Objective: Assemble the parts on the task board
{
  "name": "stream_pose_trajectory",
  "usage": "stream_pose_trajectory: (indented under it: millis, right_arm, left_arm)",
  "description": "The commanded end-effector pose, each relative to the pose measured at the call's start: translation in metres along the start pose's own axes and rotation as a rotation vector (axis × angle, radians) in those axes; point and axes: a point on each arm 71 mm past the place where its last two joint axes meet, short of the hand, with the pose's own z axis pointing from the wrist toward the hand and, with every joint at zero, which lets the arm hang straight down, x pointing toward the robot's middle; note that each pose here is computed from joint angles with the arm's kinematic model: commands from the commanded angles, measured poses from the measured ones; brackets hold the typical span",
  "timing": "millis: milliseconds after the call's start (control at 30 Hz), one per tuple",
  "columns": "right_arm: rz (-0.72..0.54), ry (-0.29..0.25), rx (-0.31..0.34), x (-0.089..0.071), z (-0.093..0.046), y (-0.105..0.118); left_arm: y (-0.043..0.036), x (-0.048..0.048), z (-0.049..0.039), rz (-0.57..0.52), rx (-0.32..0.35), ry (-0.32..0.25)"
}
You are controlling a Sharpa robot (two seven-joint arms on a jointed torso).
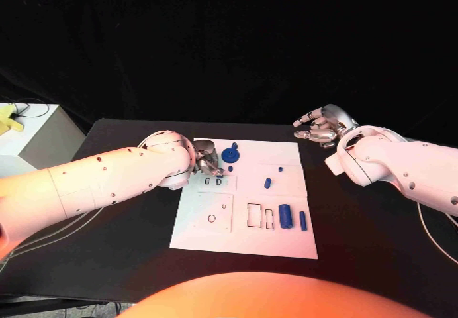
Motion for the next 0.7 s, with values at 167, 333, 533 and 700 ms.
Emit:
stream_pose_trajectory:
  millis: [167, 333, 533, 700]
  right_arm:
    - [-0.011, 0.005, -0.014, 0.0005, -0.0005, 0.0009]
    - [-0.011, 0.005, -0.013, 0.0005, -0.0006, 0.0008]
    - [-0.011, 0.005, -0.013, 0.0004, -0.0006, 0.0007]
    - [-0.011, 0.005, -0.013, 0.0006, -0.0004, 0.0009]
  left_arm:
    - [-0.0031, 0.002, 0.0002, 0.042, 0.016, 0.016]
    - [-0.003, 0.0033, 0.0005, 0.05, 0.011, 0.035]
    - [-0.0013, 0.0053, 0.0016, 0.061, -0.004, 0.071]
    - [-0.0001, 0.0068, 0.003, 0.056, -0.013, 0.1]
